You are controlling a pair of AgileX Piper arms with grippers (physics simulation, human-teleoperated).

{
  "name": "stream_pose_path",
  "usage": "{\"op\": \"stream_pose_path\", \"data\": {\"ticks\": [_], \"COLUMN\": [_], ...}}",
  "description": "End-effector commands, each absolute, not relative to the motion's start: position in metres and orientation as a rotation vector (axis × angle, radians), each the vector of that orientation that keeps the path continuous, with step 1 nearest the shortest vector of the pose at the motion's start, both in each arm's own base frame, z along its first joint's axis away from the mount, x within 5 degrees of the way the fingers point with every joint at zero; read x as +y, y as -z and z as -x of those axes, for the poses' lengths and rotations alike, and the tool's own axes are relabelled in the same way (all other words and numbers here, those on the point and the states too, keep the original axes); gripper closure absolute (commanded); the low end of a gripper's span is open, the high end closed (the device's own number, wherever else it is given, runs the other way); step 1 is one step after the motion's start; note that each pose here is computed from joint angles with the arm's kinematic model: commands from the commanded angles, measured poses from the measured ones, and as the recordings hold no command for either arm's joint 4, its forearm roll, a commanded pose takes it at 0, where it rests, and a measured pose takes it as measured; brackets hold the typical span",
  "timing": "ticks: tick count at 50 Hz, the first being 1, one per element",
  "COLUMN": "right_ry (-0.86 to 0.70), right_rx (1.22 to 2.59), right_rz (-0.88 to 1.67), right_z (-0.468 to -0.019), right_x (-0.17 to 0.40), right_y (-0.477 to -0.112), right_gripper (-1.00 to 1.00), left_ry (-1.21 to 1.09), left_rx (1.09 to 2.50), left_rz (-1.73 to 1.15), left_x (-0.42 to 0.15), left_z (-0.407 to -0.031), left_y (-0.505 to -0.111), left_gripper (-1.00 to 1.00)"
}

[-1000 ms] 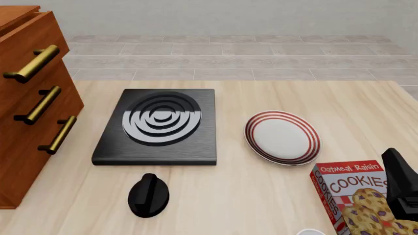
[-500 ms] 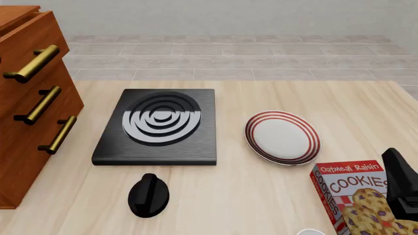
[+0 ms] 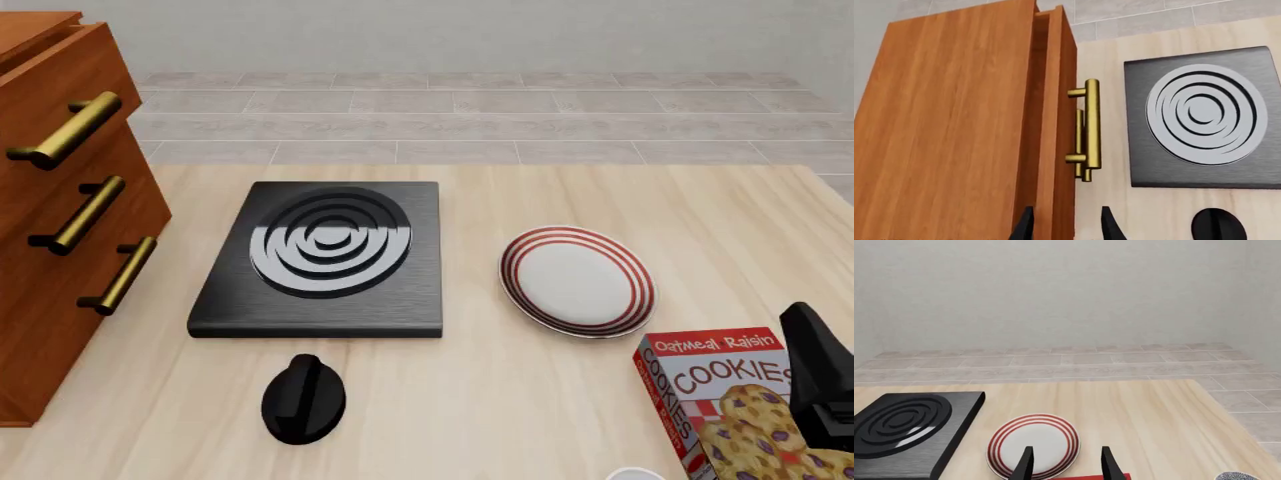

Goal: Pick the akita bowl in the top layer of the wooden cabinet and place it on the plate.

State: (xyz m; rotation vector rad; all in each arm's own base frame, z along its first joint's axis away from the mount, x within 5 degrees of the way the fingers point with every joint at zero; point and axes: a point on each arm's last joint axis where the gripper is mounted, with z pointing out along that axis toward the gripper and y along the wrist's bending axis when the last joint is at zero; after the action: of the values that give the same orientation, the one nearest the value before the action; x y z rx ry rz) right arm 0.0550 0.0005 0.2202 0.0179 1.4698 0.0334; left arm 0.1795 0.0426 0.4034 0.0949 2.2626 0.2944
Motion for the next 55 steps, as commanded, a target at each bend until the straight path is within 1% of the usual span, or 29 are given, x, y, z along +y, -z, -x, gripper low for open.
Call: {"op": "stream_pose_path", "data": {"ticks": [1,23,41,55], "right_ry": [-0.034,-0.033,-0.032,-0.033], "right_rx": [1.470,1.469,1.468,1.467], "right_rz": [-0.016,-0.016,-0.017,-0.018], "right_z": [-0.055,-0.055,-0.055,-0.055], "right_x": [0.001,0.001,0.000,0.000], "right_y": [-0.220,-0.220,-0.220,-0.220], "right_gripper": [-1.00,-1.00,-1.00,-1.00], "left_ry": [-0.299,-0.289,-0.267,-0.209], "left_rx": [2.270,2.293,2.347,2.375], "left_rz": [-0.082,-0.050,-0.022,-0.032], "left_x": [0.045,0.047,0.048,0.038], "left_z": [-0.179,-0.180,-0.180,-0.183], "left_y": [-0.398,-0.382,-0.354,-0.350], "left_gripper": [-1.00,-1.00,-1.00,-1.00]}}
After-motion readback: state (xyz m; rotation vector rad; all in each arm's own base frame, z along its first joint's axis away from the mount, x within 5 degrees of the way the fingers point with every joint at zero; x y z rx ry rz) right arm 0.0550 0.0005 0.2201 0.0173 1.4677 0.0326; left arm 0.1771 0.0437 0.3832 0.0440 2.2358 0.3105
